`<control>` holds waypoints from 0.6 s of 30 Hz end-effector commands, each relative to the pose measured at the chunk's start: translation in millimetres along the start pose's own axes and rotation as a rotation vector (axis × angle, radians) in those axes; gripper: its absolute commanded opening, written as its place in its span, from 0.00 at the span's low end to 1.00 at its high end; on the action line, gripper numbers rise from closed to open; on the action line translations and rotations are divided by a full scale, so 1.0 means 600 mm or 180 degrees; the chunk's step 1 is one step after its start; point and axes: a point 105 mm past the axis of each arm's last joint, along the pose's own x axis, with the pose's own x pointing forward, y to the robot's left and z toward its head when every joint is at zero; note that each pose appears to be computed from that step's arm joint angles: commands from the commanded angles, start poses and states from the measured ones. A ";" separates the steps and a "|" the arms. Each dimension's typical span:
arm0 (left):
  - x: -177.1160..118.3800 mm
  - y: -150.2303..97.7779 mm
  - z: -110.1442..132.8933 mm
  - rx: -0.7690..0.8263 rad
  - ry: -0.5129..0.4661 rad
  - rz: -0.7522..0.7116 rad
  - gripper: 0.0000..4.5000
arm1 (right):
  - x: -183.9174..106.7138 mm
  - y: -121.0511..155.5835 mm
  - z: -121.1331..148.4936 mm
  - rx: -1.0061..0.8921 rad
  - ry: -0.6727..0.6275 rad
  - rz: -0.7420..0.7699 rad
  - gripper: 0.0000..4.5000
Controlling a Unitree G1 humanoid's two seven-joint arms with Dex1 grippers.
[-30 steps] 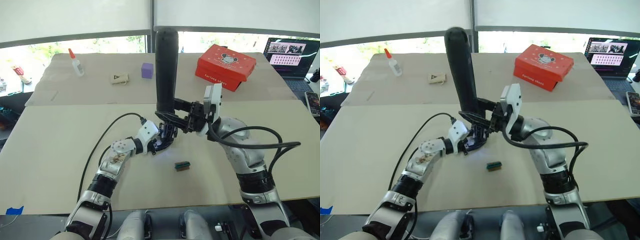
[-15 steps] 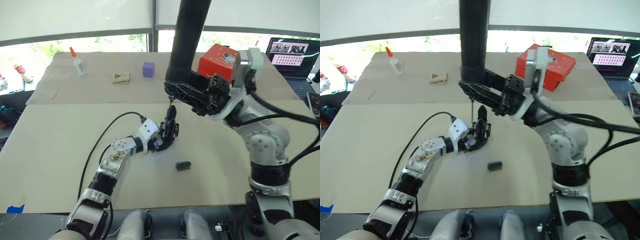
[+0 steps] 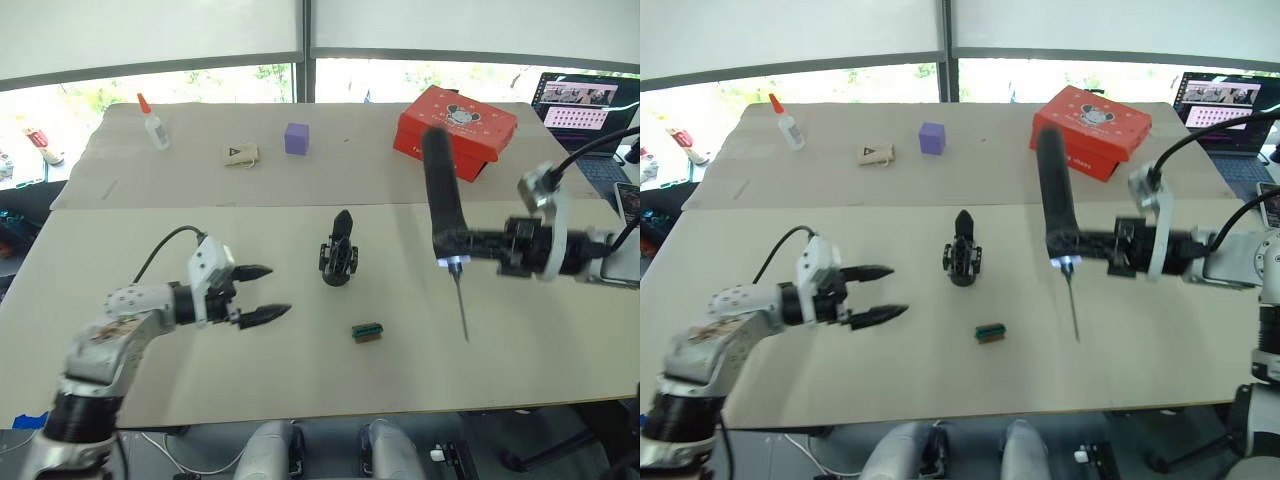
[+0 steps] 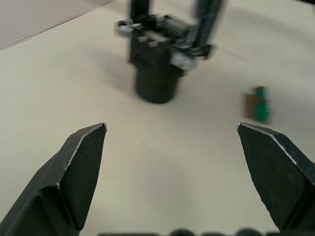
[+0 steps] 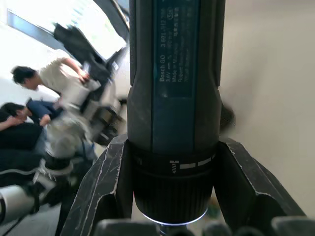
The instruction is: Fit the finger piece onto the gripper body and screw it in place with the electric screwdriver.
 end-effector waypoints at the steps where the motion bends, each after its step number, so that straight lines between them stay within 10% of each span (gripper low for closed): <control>1: -0.025 -0.019 0.020 0.0218 0.0045 -0.0092 1.00 | -0.015 -0.066 -0.019 0.0122 0.0241 -0.0524 0.42; 4: -0.042 -0.012 0.012 0.0197 0.0159 0.0017 1.00 | -0.034 -0.131 -0.044 -0.0001 0.0525 -0.0939 0.42; 11: -0.092 -0.014 0.021 -0.0180 0.0198 -0.0009 1.00 | -0.089 -0.156 -0.014 -0.1091 0.0672 -0.0925 1.00; 18: -0.181 0.010 0.042 -0.0179 0.0506 0.0221 1.00 | -0.176 -0.081 0.038 -0.2658 0.0570 -0.0556 1.00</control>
